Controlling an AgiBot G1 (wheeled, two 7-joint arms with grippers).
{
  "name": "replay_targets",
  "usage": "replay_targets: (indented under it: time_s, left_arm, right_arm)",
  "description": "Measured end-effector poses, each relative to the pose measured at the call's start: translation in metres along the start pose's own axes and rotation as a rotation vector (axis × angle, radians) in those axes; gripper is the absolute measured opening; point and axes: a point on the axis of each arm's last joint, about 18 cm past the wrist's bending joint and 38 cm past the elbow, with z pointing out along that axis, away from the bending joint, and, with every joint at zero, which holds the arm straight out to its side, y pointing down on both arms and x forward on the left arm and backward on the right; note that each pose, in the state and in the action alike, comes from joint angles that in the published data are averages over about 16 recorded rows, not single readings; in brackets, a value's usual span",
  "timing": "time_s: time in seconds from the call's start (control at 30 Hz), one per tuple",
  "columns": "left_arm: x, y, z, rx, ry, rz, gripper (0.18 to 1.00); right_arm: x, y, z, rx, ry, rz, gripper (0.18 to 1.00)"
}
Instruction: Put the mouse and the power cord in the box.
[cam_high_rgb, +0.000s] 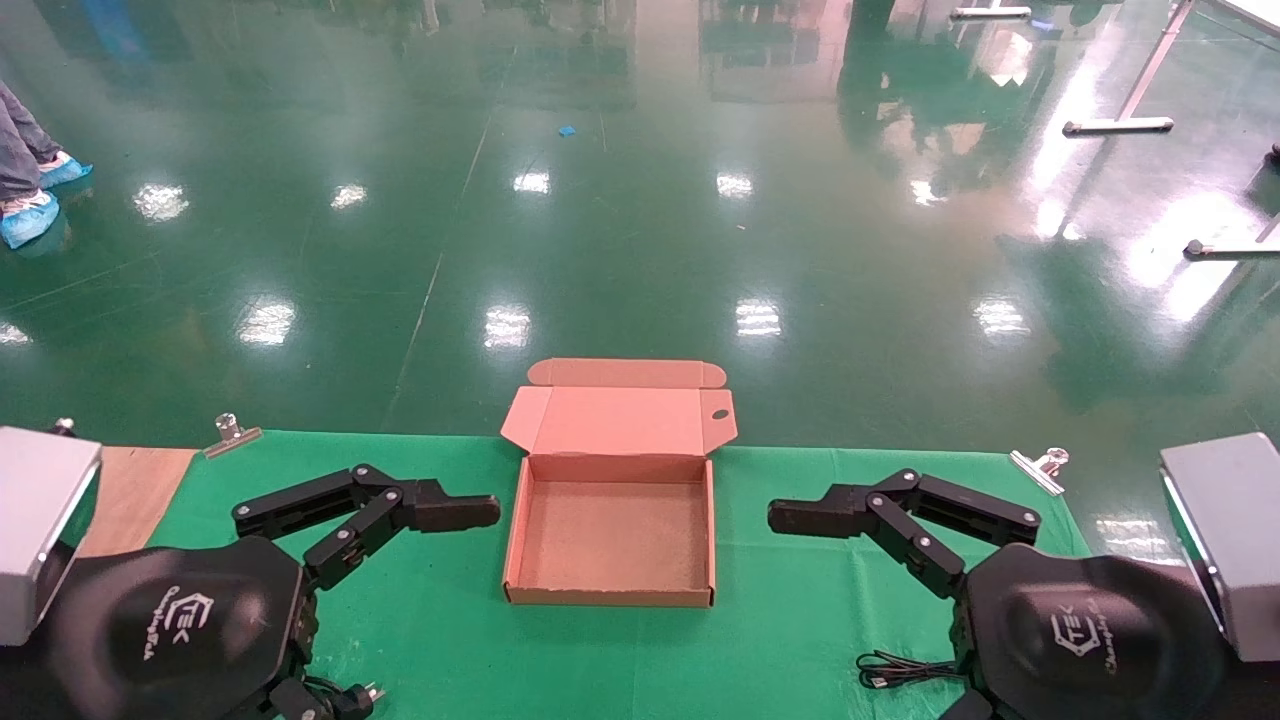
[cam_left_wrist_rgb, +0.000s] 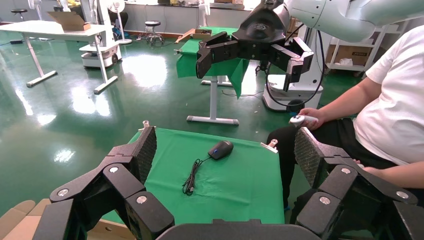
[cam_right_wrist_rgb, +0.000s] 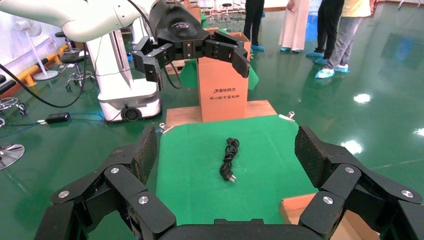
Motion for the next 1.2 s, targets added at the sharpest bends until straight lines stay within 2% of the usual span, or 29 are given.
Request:
replay_targets:
  time_s: [0.8,1.0,1.2]
  left_arm:
    - [0.002,0.006,0.001,-0.028,0.014,-0.001,1.001]
    - [0.001,0.024,0.000,-0.105,0.020,-0.002,1.001]
    - [-0.007,0.056,-0.006,-0.254,0.014,-0.001,1.001]
  right_arm:
    - [0.000,0.004,-0.001,-0.021,0.003,-0.010,1.001]
    - [0.000,0.020,-0.003,-0.117,0.006,-0.040,1.001]
    - [0.004,0.051,-0.005,-0.308,-0.001,-0.092,1.001]
